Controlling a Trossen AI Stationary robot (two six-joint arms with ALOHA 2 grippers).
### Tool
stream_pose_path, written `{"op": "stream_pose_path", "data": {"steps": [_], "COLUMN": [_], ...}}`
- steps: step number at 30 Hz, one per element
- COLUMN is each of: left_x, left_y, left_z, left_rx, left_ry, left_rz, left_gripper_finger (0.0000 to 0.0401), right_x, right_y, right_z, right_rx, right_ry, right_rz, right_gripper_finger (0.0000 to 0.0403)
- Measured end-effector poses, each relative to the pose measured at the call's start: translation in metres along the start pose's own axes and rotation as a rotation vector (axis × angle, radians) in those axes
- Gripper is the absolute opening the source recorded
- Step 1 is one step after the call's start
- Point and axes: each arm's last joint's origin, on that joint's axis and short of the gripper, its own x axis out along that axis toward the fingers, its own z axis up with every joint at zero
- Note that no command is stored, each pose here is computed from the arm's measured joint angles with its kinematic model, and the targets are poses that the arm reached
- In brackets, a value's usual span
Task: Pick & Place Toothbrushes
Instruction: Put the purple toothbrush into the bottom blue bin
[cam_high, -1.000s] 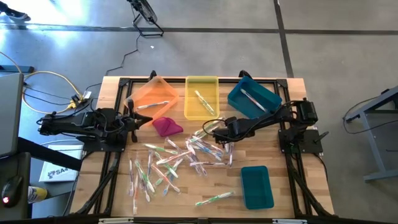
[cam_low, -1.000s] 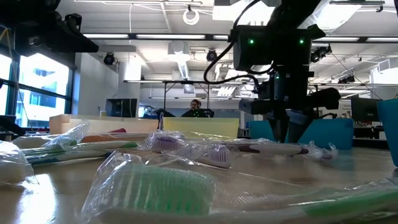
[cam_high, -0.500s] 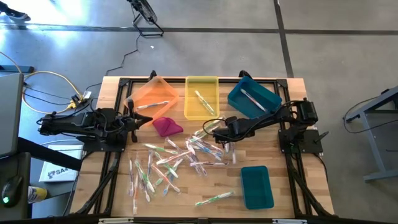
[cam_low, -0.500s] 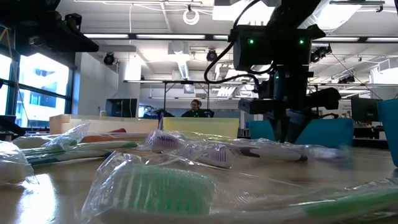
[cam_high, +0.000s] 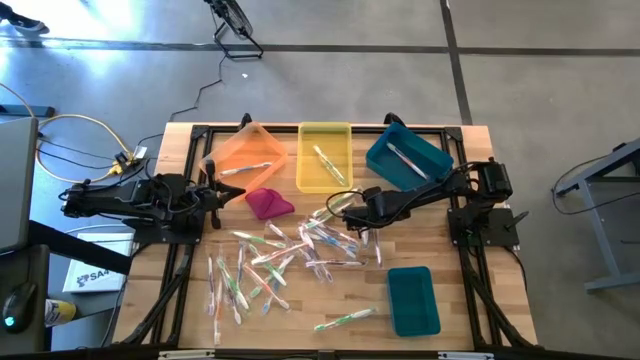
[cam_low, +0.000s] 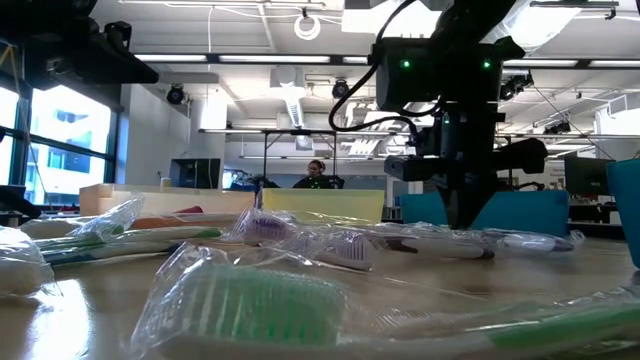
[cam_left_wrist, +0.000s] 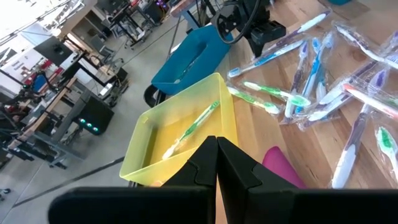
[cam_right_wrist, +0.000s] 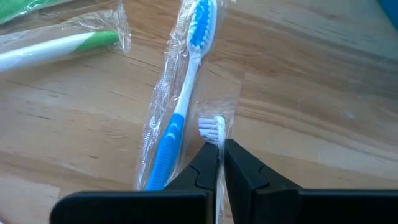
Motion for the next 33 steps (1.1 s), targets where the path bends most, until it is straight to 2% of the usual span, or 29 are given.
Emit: {"op": "stream_pose_path", "data": {"steps": [12, 25, 33], "left_x": [0.0, 0.0, 0.0], "left_y": [0.0, 0.0, 0.0], "left_z": [0.0, -0.001, -0.001], "left_rx": [0.001, 0.0, -0.001], "left_ry": [0.003, 0.008, 0.008], "left_rz": [-0.001, -0.002, -0.002], "left_gripper_finger": [0.0003, 0.0003, 0.0003], "right_x": [-0.015, -0.065, -0.107], "right_y": [-0.012, -0.034, -0.054], "right_z": [0.004, 0.021, 0.025], "right_rx": [-0.013, -0.009, -0.087], "right_ry": [-0.024, -0.18, -0.32], "right_rz": [-0.03, 0.086, 0.222], "right_gripper_finger": [0.0001, 0.0002, 0.0003]}}
